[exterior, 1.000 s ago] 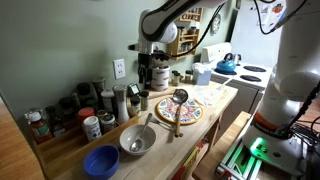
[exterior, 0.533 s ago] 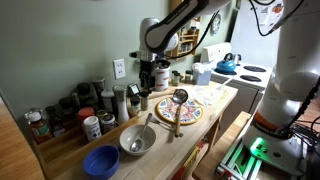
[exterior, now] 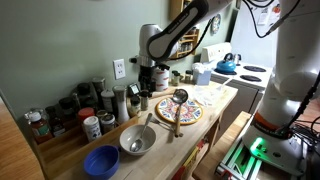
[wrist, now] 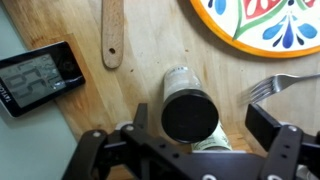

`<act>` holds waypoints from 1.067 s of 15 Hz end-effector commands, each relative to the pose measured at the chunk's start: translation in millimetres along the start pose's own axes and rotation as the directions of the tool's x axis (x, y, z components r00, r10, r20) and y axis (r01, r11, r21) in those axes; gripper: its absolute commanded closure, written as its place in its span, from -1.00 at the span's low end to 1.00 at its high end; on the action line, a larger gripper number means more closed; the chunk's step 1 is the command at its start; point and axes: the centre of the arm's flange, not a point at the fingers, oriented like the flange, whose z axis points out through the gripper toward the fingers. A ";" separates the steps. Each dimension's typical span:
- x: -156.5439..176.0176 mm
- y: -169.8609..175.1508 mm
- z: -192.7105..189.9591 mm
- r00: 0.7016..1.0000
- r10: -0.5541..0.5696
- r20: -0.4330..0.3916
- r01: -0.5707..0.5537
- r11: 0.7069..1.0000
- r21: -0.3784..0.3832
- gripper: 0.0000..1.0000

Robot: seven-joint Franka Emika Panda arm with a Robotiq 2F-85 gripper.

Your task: Move the two bottles on the bottom compartment of the bottom shelf to the left, then put one bottle on the space created

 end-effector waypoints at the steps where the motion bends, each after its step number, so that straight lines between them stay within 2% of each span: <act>1: 5.2 -2.3 10.1 1.000 -0.020 0.018 0.020 1.000 -0.016 -1.00; 5: 8.7 1.1 17.4 0.999 -0.038 0.021 0.039 0.999 -0.023 -1.00; 7: 9.8 3.2 20.2 0.999 -0.044 0.023 0.045 0.999 -0.030 -0.46; 12: 12.3 1.1 19.9 0.998 -0.053 0.021 0.053 0.998 -0.020 0.33; 13: 12.5 -0.2 19.0 0.998 -0.050 0.026 0.050 0.999 -0.018 0.39; 16: 12.0 -6.3 14.0 0.998 -0.040 0.039 0.041 0.999 -0.023 0.39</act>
